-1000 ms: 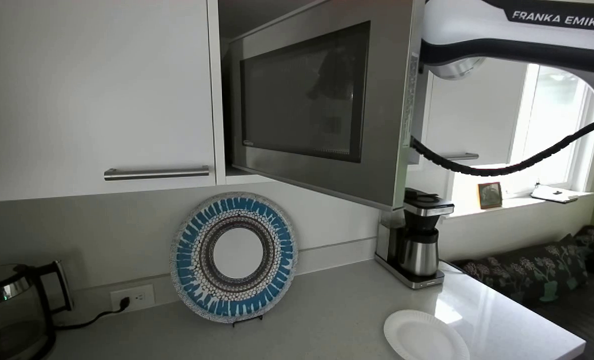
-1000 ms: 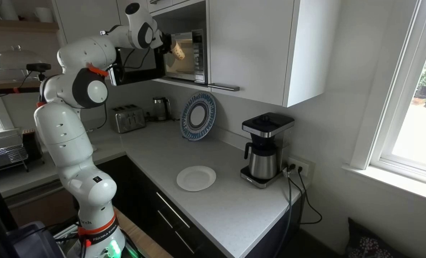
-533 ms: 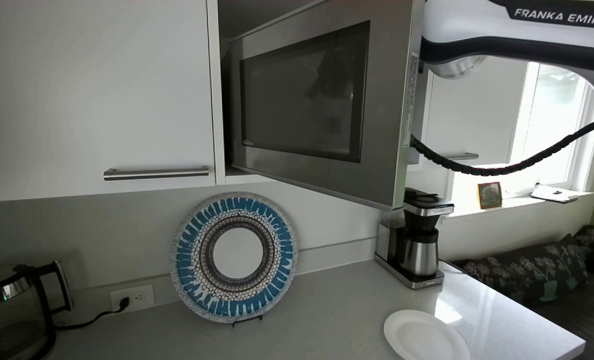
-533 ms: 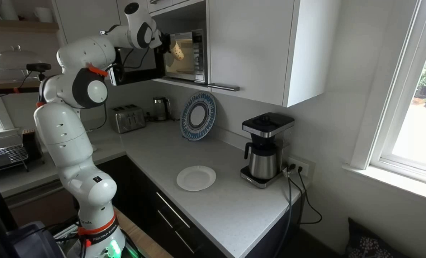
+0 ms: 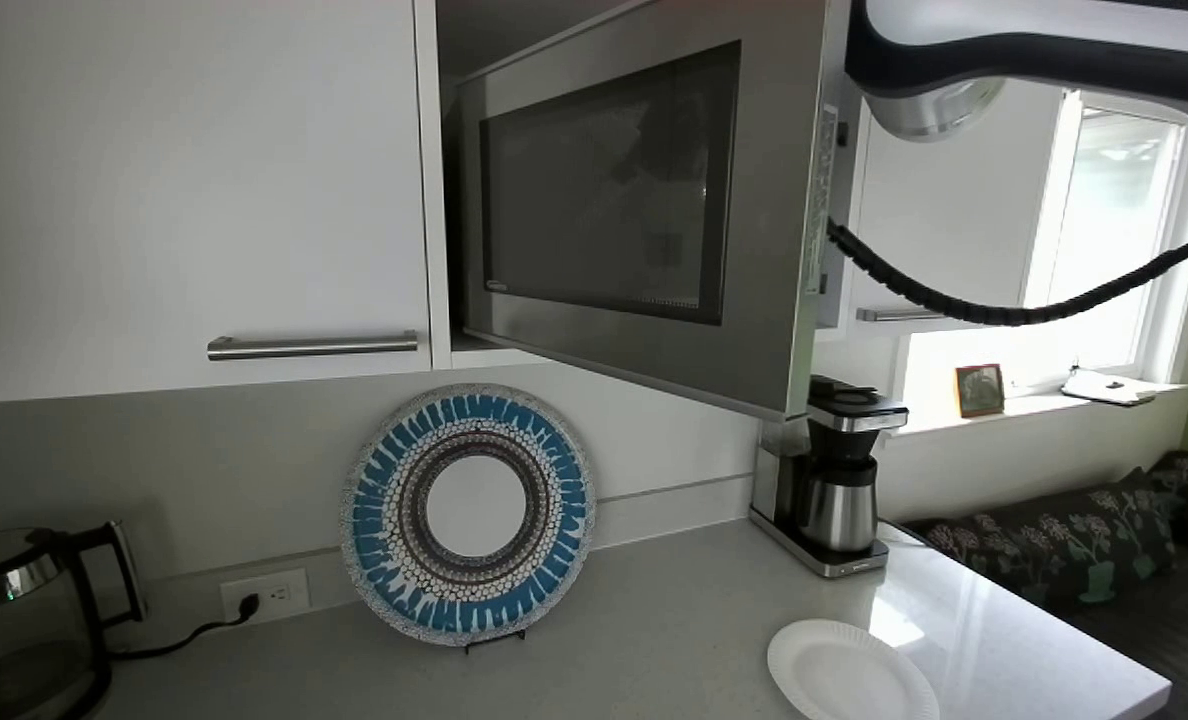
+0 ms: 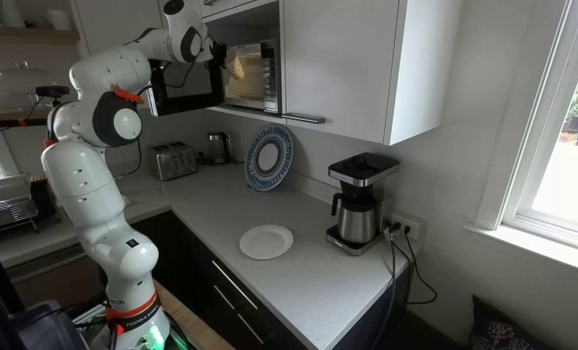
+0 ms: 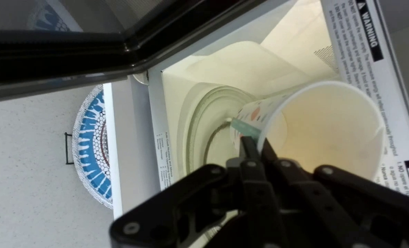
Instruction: Put the cup in the microwave upright
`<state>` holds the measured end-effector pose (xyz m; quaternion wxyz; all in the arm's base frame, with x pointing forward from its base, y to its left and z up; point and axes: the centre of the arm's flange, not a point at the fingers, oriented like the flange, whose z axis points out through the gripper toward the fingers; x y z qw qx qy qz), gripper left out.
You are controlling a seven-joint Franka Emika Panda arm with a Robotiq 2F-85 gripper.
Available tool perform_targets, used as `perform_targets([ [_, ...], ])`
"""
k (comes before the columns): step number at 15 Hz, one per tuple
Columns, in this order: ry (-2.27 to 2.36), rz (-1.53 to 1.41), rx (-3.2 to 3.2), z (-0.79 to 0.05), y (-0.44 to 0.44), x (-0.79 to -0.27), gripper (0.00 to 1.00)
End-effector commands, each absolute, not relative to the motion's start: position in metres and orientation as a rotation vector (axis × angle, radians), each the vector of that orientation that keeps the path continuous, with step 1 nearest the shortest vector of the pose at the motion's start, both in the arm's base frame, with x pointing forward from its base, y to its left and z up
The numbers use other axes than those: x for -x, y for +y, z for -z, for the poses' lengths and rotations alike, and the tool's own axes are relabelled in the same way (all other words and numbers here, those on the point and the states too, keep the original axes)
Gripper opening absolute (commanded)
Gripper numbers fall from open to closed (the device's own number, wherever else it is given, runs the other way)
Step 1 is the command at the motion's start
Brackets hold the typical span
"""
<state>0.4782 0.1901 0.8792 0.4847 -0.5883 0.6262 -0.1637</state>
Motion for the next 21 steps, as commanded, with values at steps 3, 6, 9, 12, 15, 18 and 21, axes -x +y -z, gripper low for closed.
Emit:
perform_targets([
  [3, 1.652, 0.285, 1.409, -0.875, 0.176, -0.455, 0.01],
  [6, 1.748, 0.288, 1.399, -0.871, 0.161, -0.458, 0.01],
  [9, 1.734, 0.292, 1.418, -0.870, 0.159, -0.468, 0.01],
  [12, 1.741, 0.291, 1.419, -0.868, 0.157, -0.470, 0.04],
  [15, 1.761, 0.275, 1.392, -0.870, 0.155, -0.474, 0.01],
  [18, 1.804, 0.215, 1.306, -0.876, 0.144, -0.482, 0.01],
  [21, 1.838, 0.167, 1.249, -0.880, 0.140, -0.491, 0.01],
])
